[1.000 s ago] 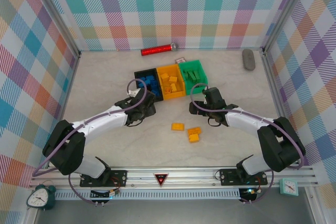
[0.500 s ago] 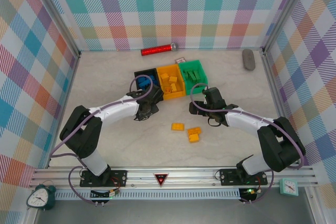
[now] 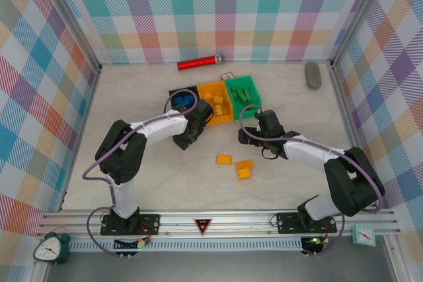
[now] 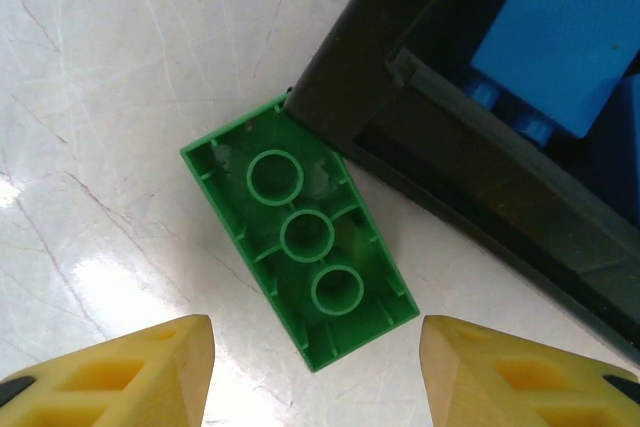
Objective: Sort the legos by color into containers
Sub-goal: Pick up the lego from the center of the table.
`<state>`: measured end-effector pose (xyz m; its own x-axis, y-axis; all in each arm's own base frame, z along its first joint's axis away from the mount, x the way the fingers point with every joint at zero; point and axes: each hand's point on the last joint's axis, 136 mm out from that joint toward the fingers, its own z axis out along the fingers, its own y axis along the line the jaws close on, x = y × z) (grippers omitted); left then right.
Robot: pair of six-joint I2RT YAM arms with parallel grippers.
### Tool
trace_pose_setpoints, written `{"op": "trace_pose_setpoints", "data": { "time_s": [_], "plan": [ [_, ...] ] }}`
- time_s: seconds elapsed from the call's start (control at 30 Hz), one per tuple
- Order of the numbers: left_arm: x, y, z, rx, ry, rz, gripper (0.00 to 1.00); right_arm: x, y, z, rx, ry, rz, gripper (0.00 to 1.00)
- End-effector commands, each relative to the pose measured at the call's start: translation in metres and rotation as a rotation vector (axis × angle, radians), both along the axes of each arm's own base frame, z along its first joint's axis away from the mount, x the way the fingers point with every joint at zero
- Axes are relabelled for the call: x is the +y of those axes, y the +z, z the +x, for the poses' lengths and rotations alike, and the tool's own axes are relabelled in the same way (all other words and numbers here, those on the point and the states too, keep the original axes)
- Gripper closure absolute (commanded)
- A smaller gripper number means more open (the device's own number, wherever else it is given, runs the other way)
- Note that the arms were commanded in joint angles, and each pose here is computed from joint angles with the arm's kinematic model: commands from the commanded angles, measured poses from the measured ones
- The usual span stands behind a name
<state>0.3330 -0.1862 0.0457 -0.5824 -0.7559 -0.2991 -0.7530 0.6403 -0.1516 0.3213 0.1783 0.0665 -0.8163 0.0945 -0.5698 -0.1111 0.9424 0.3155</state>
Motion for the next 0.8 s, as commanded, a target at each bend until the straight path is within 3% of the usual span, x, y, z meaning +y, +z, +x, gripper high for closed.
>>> {"op": "trace_pose_setpoints", "data": {
  "time_s": [0.0,0.37,0.57,0.77],
  "plan": [
    [0.005,0.002,0.005,0.004,0.054,0.016,0.44,0.005,0.012,0.007,-0.020,-0.001,0.026,0.18],
    [0.012,-0.022,0.009,0.061,0.099,-0.001,0.45,0.006,0.012,0.007,-0.023,0.002,0.031,0.18],
    [0.017,-0.014,0.007,0.044,0.071,0.016,0.71,0.006,0.011,0.007,-0.018,0.004,0.033,0.18],
    [0.024,-0.001,-0.001,0.008,0.042,0.025,0.84,0.008,0.010,0.007,-0.014,0.008,0.034,0.18]
  ]
}}
